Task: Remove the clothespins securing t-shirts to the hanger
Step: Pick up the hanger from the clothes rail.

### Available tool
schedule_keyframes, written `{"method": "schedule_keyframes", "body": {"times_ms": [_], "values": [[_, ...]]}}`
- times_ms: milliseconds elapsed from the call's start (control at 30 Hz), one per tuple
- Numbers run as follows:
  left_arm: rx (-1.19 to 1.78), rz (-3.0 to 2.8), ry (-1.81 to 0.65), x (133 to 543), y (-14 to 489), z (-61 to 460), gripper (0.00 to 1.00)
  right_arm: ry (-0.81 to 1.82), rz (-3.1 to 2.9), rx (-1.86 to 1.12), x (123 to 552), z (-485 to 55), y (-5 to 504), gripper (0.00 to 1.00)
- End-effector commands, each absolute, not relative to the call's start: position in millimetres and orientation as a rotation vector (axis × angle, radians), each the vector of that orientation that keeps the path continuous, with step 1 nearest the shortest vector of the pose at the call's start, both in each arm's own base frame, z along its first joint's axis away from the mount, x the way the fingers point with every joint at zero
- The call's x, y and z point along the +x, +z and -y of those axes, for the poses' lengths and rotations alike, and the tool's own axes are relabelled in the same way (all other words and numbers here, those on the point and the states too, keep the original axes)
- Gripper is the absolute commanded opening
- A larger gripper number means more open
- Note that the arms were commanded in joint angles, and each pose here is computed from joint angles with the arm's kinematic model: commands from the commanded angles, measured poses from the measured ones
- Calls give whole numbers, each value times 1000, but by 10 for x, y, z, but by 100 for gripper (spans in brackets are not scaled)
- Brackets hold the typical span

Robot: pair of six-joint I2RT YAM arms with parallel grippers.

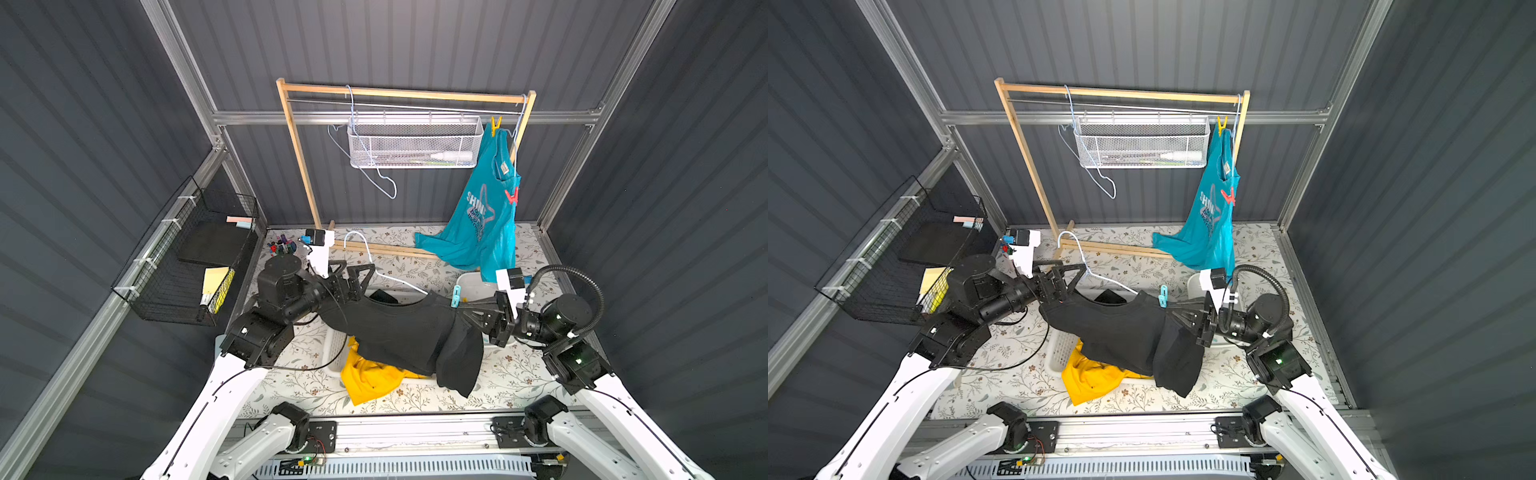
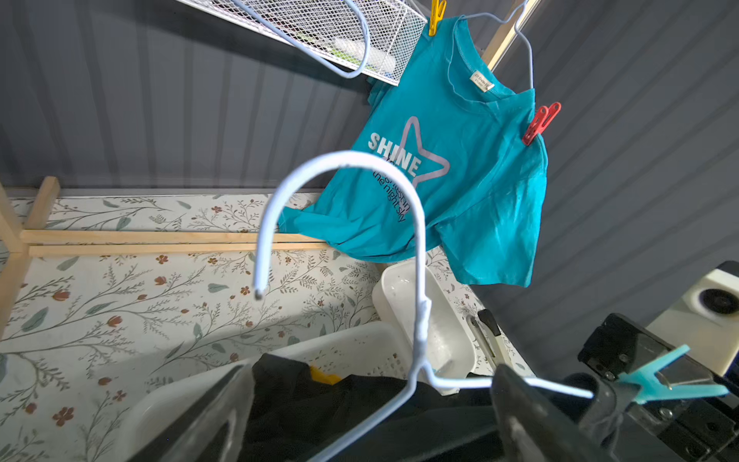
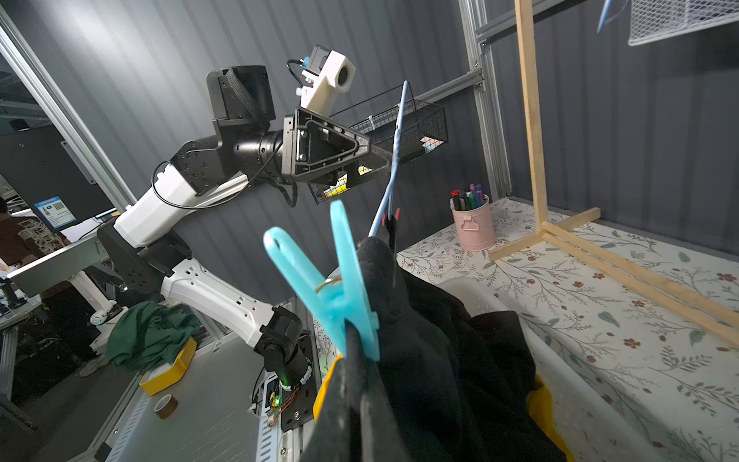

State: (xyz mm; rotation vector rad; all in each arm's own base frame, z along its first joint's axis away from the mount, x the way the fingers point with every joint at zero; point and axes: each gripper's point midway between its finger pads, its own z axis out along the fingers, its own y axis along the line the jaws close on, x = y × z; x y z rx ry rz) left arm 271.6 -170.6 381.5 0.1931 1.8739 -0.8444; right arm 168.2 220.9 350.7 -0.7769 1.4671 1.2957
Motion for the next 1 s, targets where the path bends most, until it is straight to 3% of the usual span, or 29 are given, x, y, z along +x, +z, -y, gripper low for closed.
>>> {"method": "schedule_keyframes", "body": {"times_ms": [0,200,433,600,733,833,967], "values": [[209,-1837,-919,2748,3860,1805,87,1269,-1397,-808,1636,-2206,3617,0],[214,-1825,-935,2821,3857,1857,72,1254,-1415,-805,1630,-2195,3567,0],[259,-1814,-966,2862,3842,1951,36,1258,-1424,-785,1634,-2194,3572,0],[270,-1823,-967,2900,3775,1982,2,1228,-1452,-769,1681,-2182,3513,0],[312,-1819,-932,2897,3741,1981,0,1188,-1515,-710,1784,-2147,3466,18],[370,-1805,-886,2886,3774,1976,0,1158,-1554,-699,1788,-2114,3456,40],[427,-1794,-839,2888,3812,1976,0,1102,-1569,-692,1756,-2041,3456,59]]}}
